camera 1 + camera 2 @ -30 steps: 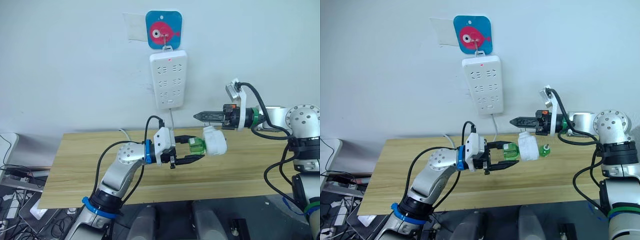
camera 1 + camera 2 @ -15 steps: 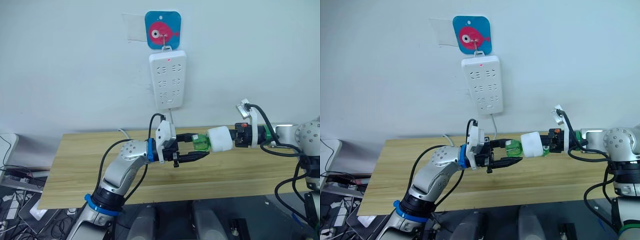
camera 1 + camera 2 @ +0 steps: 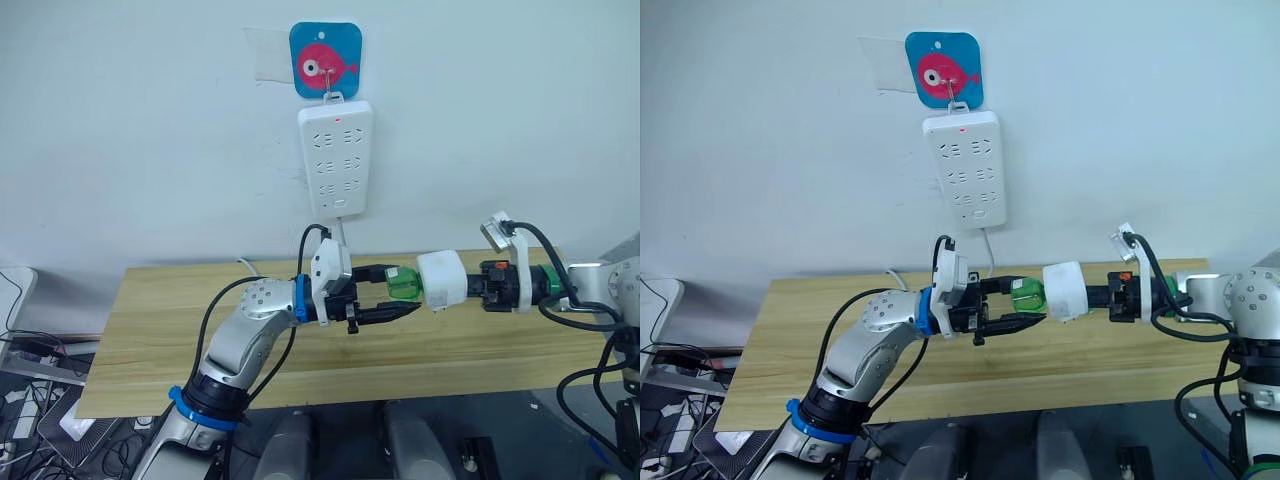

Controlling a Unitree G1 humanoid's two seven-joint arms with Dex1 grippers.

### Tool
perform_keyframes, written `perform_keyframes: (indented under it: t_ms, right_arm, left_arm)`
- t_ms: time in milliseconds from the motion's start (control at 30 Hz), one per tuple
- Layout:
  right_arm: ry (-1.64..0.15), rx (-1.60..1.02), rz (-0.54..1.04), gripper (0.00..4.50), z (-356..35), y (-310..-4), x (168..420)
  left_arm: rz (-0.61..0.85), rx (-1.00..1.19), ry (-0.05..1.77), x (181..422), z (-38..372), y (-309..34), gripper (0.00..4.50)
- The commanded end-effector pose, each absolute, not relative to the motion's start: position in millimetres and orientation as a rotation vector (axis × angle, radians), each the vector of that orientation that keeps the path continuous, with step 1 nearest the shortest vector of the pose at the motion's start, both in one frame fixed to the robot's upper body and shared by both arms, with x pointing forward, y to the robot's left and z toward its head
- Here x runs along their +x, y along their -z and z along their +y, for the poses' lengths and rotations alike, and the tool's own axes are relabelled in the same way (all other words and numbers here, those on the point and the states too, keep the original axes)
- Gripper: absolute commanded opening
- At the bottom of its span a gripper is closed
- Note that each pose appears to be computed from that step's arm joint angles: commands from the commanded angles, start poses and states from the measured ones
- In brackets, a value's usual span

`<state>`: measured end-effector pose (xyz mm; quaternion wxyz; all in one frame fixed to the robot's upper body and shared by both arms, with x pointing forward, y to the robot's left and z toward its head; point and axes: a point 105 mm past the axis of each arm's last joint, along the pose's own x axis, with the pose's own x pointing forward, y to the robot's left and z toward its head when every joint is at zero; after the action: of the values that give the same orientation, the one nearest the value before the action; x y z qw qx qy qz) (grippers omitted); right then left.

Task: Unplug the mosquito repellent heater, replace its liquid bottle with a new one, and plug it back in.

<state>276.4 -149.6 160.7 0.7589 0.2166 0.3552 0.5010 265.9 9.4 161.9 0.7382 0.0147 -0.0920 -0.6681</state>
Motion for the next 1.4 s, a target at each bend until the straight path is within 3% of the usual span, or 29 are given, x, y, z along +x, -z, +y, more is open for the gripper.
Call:
perform_keyframes:
  t_ms: [33,300,700,1000,1400]
  right_arm:
    - [-1.294,0.49,0.837,0.02,-128,-169,248]
    - [-1.387,0.512,0.889,0.02,-127,-170,224]
    - [-1.352,0.533,0.864,0.02,-128,-172,233]
    - [-1.487,0.556,0.907,0.02,-126,-186,211]
    - [-1.361,0.438,0.859,0.02,-129,-166,219]
  left_arm:
    - [-0.267,0.066,1.331,286,24,-177,2.23]
    - [-0.269,0.088,1.313,289,24,-175,2.23]
    - [-0.272,0.094,1.307,289,25,-174,2.23]
    - [-0.255,0.125,1.286,293,26,-169,2.23]
    - [-0.179,-0.001,1.357,283,27,-170,2.23]
